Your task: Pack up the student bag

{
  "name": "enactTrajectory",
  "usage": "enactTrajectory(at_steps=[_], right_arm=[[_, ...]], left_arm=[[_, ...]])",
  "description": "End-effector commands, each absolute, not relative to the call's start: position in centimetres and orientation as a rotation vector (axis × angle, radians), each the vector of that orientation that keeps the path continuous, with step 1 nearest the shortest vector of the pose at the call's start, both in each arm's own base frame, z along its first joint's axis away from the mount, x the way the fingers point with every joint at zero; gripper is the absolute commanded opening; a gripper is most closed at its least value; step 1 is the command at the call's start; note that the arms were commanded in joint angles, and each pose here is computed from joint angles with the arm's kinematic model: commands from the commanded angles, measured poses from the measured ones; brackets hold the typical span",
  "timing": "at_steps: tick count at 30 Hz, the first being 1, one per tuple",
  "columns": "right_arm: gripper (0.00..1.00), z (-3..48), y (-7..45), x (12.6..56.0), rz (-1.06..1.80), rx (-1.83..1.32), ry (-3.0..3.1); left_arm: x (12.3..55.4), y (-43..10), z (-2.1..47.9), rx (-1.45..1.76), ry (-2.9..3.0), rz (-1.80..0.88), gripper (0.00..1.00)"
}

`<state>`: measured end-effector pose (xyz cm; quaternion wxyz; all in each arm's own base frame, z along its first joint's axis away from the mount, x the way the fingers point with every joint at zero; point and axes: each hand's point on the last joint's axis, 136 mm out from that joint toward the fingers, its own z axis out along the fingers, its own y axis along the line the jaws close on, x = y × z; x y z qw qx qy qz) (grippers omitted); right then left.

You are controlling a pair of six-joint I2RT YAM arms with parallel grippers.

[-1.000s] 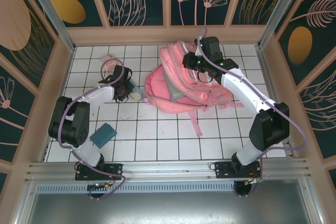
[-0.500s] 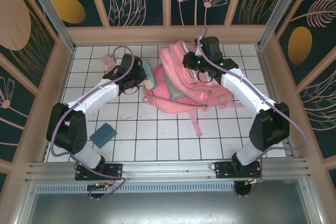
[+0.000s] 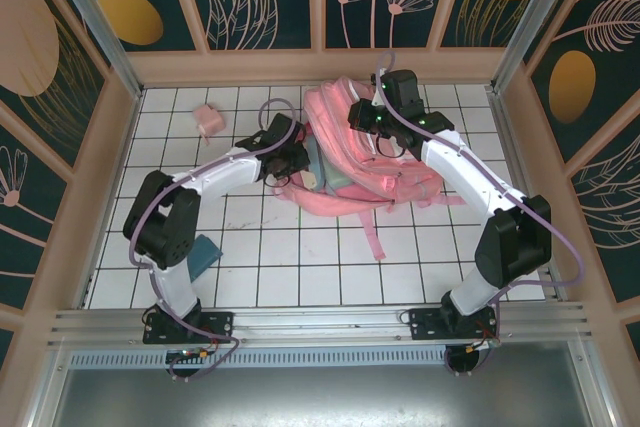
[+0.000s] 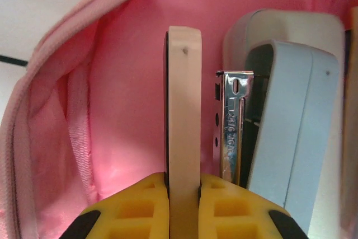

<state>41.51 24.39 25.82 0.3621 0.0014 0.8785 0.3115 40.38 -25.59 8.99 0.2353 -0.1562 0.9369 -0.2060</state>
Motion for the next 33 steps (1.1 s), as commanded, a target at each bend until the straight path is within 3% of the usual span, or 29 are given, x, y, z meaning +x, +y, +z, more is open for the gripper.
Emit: enactTrajectory(at_steps=[1, 10, 17, 18, 20, 24, 33], right_arm=[[0.0, 29.0, 24.6, 41.4, 0.84, -0.014, 2.171], [0.0, 28.8, 25.0, 41.4, 0.855, -0.022, 2.175], [0.0, 28.6, 25.0, 41.3, 0.858, -0.021, 2.18], [0.0, 28.6, 25.0, 41.3, 0.858, -0.021, 2.179], [0.0, 28.6, 24.9, 41.3, 0.856, -0.019, 2.179], [0.0, 28.4, 24.8, 41.3, 0.852, -0.017, 2.182], [0.0, 28.5, 24.9, 41.3, 0.848, -0.034, 2.176]], left_arm=[[40.5, -25.5, 8.4, -0.452, 2.579, -0.548, 0.0], [40.5, -26.7, 5.6, -0.492, 2.658, -0.487, 0.0], [41.1, -29.7, 6.3, -0.459, 2.66, -0.554, 0.0], [41.1, -29.8, 6.5, -0.458, 2.658, -0.558, 0.01], [41.0, -29.7, 6.7, -0.462, 2.657, -0.556, 0.21], [40.9, -29.1, 7.4, -0.459, 2.649, -0.529, 0.41], [40.7, -26.1, 11.9, -0.454, 2.568, -0.43, 0.45]])
